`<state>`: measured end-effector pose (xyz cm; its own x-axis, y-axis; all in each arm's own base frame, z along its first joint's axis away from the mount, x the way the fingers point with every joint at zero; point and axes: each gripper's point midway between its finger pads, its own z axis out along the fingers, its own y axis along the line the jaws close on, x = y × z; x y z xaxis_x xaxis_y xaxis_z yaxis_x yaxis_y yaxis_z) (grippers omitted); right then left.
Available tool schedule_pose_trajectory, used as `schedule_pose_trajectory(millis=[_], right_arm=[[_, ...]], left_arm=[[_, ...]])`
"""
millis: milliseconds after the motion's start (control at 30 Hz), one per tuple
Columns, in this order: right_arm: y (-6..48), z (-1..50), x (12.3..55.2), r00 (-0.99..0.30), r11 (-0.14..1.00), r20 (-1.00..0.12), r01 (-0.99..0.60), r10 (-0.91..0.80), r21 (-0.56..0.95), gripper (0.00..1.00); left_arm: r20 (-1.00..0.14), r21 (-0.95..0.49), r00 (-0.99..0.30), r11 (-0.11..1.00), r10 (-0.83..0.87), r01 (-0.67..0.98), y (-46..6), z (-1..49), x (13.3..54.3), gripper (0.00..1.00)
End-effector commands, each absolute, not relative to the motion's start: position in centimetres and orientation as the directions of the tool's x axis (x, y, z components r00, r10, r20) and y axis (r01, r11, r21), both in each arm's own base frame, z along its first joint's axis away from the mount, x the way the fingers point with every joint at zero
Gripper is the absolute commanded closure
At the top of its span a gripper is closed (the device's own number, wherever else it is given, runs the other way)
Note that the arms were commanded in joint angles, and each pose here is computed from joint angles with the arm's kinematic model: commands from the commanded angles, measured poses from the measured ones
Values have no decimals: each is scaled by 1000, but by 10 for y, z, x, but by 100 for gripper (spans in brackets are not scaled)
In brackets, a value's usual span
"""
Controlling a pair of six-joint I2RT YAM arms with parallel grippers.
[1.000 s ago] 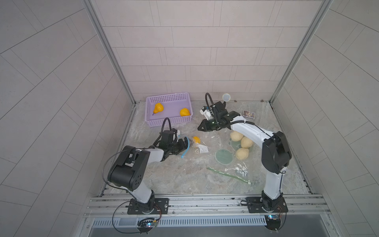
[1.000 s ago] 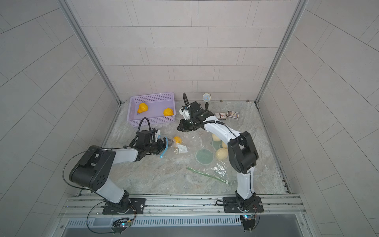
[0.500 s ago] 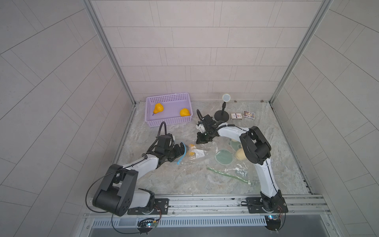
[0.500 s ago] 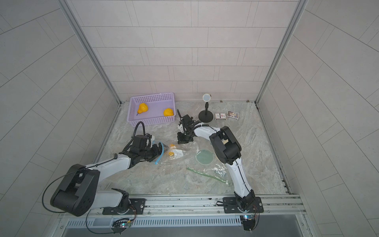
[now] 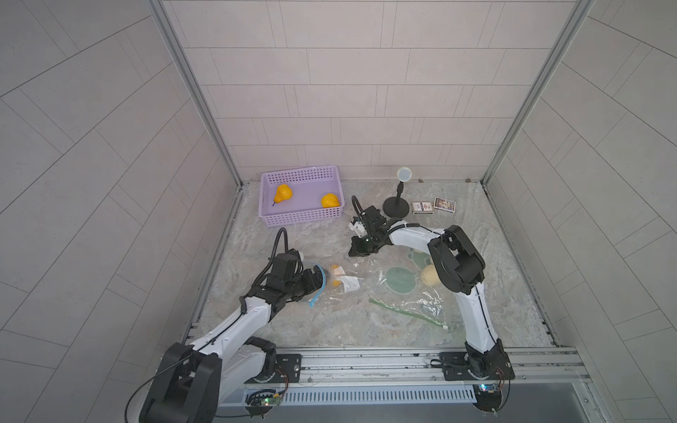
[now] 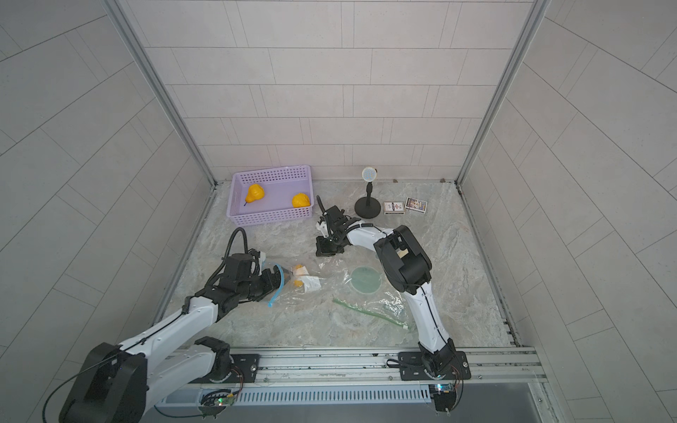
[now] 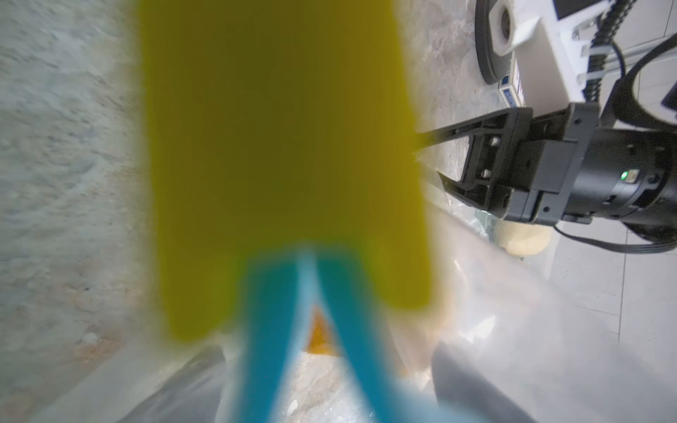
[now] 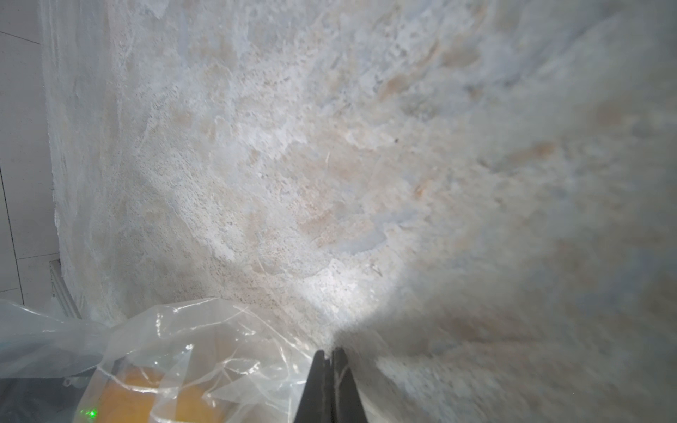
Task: Open the zip-top bag and take out the pear
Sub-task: Pick up the pear from the zipper food storage bag.
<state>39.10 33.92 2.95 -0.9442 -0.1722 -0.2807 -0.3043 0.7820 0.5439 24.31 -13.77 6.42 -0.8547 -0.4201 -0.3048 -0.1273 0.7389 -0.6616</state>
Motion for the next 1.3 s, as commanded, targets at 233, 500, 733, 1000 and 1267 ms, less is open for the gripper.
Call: schedule_pose_trajectory(millis=[233, 500, 733, 1000, 1267], right_arm=[[320, 94, 378, -900, 772, -399, -379, -178, 510, 100], [341, 118, 336, -889, 684, -391, -440, -239, 582, 100], [348, 84, 333, -917, 752, -322, -381, -235, 537, 100], [348, 45, 351, -936, 793, -300, -323, -186, 516, 100], [354, 33, 345, -938, 777, -271, -332, -214, 534, 100]], left_arm=[[-333, -670, -820, 729, -465, -141, -131, 64, 251, 52], [-313, -758, -842, 650, -440, -58, -162, 77, 278, 37], [-350, -740, -838, 672, -418, -26, -161, 93, 280, 0], [-299, -643, -868, 756, -397, -124, -139, 63, 246, 4], [-298, -643, -872, 756, -390, -119, -141, 52, 249, 2]])
